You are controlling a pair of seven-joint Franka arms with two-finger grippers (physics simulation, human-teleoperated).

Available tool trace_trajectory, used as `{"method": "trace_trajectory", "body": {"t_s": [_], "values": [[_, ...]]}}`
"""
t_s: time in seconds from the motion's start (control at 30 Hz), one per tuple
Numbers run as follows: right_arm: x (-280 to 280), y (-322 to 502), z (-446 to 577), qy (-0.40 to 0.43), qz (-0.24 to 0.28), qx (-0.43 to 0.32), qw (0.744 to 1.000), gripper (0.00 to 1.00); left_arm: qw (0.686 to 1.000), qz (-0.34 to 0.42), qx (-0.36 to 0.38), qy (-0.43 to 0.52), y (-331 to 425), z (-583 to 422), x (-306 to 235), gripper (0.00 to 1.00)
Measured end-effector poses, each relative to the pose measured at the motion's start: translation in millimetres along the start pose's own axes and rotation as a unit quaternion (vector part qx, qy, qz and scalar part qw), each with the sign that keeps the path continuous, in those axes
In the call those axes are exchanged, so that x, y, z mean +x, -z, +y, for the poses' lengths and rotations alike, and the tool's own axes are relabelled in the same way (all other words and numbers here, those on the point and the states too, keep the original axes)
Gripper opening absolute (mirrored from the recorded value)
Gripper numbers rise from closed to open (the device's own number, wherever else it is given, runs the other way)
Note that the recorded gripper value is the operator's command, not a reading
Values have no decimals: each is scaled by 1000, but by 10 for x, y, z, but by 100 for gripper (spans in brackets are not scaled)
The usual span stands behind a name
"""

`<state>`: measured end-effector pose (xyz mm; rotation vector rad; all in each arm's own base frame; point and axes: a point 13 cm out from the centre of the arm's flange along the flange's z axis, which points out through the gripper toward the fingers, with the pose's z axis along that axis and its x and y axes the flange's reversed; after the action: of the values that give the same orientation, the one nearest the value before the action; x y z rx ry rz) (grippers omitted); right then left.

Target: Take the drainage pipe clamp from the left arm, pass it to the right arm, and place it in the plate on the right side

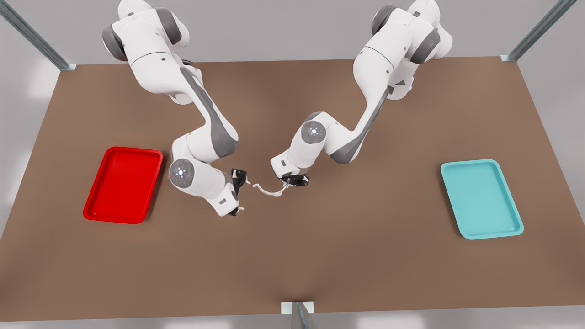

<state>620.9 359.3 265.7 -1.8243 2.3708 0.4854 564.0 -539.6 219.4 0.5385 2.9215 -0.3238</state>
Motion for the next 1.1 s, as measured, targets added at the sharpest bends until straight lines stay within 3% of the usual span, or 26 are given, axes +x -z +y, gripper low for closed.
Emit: {"method": "trace_trajectory", "body": {"t_s": [0.43, 1.1], "values": [[-325, -437, 217, 96, -21, -16, 995, 100, 1000, 2, -1, 18, -54, -34, 28, 21], [-370, -994, 180, 148, -16, -10, 989, 100, 1000, 1, 1, 31, -42, -130, 58, 21]]}}
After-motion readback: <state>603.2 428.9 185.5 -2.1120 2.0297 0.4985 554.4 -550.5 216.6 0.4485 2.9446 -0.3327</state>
